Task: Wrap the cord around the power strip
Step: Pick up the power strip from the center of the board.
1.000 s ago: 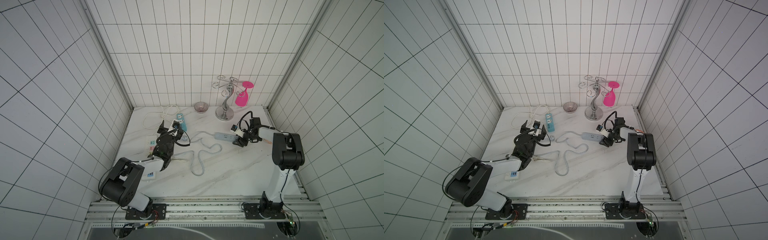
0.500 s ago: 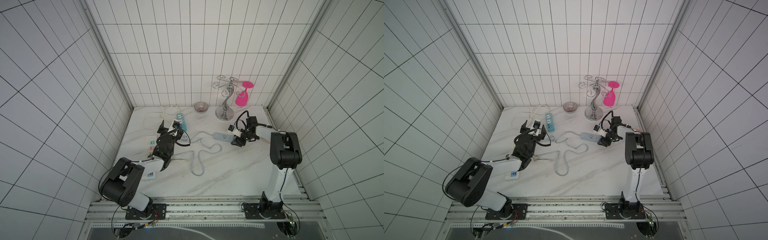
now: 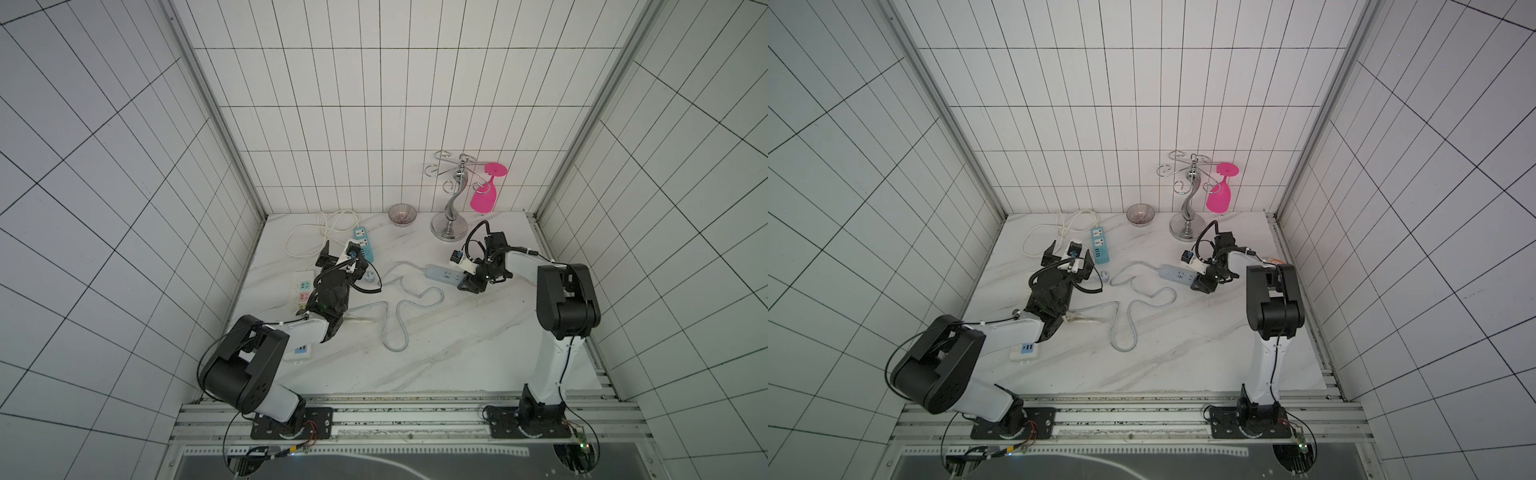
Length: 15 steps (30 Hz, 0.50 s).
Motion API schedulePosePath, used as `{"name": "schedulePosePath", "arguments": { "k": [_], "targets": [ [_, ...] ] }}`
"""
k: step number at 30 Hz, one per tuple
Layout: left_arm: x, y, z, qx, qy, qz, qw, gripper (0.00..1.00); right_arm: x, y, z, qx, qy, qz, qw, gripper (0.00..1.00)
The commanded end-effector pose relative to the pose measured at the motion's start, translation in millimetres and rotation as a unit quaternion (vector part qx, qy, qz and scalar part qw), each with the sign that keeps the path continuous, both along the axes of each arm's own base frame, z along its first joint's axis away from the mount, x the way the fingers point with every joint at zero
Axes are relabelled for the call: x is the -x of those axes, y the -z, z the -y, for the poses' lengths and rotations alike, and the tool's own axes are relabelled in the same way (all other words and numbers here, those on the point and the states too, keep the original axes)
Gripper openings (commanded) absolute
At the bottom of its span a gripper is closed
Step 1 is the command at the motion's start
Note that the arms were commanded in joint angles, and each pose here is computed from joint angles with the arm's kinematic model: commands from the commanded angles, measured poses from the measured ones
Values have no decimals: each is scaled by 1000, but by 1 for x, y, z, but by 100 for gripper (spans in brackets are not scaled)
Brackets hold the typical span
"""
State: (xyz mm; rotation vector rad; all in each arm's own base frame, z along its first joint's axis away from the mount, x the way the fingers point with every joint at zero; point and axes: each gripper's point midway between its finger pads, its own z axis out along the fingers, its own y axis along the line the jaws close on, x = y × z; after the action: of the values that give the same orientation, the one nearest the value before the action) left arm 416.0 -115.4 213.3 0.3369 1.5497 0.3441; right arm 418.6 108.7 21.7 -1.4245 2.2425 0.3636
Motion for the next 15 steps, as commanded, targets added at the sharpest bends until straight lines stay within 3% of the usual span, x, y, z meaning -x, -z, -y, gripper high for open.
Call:
{"name": "schedulePosePath", "arguments": {
  "k": [1, 7, 10, 15],
  "targets": [
    [2, -7, 1, 0, 3, 12, 1000, 98, 25, 19, 0, 22, 4, -75, 997, 49],
    [3, -8, 1, -2, 2, 10, 1000, 98, 30, 28, 3, 29, 13, -101, 994, 30],
    [3, -9, 0, -3, 1, 10, 1000, 98, 28, 26, 2, 26, 15, -102, 994, 11],
    [4, -10, 0, -6, 1, 8, 1000, 98, 21, 17, 0, 25, 18, -89, 996, 0]
  ]
}}
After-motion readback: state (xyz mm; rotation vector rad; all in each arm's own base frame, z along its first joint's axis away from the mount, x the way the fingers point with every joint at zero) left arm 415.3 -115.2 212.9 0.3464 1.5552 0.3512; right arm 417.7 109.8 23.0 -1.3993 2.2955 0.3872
